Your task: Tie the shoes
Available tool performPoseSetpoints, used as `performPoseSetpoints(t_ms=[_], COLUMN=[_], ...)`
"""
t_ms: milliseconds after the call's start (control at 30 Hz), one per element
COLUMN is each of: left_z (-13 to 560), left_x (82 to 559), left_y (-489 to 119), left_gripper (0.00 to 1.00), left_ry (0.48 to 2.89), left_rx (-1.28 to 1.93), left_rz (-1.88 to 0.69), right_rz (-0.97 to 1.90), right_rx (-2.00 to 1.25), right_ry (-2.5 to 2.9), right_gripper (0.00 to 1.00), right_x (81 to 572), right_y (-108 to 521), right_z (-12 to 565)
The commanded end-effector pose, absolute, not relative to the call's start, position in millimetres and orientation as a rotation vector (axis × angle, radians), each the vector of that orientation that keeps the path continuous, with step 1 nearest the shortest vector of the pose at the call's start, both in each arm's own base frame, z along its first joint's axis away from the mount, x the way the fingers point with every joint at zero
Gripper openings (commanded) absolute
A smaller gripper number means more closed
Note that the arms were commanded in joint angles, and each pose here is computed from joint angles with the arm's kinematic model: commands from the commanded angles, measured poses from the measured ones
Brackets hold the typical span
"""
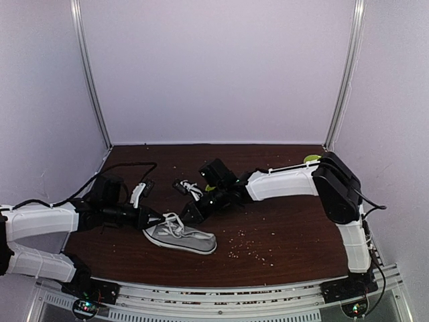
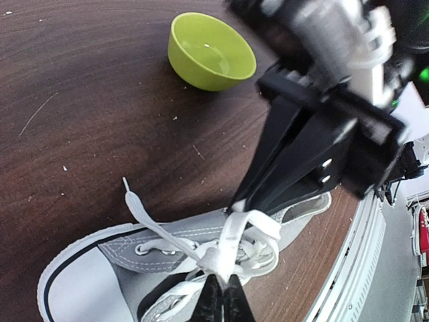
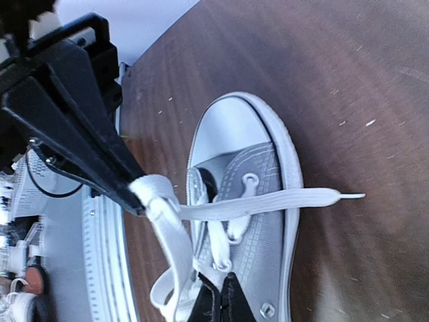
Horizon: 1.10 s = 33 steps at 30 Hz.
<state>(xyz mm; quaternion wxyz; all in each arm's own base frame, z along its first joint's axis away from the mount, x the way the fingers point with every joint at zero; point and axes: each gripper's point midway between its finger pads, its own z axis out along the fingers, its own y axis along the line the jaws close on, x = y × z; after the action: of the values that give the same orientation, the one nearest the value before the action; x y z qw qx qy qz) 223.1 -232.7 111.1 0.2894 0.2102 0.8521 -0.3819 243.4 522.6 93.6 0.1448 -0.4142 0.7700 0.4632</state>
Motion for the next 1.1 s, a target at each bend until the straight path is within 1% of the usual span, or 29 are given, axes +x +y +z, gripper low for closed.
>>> performPoseSetpoints(t_ms=[0,267,500,900,1067], left_z=[126.1,127.1,124.5,125.7,126.4], left_x=[231.4,231.4,229.9,231.3,230.8], left_y=[-236.0,-238.9,-239.5,-239.7,-240.0], left_gripper=[0.0,0.0,0.0,0.0,0.0], left_ry=[2.212,2.207,2.218,2.215,2.214], left_rx=[0.572,0.589,0.594,0.59,0.592], left_rz=[-1.024,-1.04,-1.045,-1.045,-1.048], right_rz=[1.081,0.606,0.343,0.259,0.207], right_rx=[-1.198,-1.247,-1.218,-1.164,-1.22], right_ry=[2.069,1.96,1.836,1.699,1.688], right_gripper=[0.0,0.0,0.0,0.0,0.0], right_x=[263.0,266.2,264.3,260.2,256.8], right_y=[509.0,490.4,484.6,488.1,492.2], right_z=[151.2,160.2,170.4,212.9,208.6])
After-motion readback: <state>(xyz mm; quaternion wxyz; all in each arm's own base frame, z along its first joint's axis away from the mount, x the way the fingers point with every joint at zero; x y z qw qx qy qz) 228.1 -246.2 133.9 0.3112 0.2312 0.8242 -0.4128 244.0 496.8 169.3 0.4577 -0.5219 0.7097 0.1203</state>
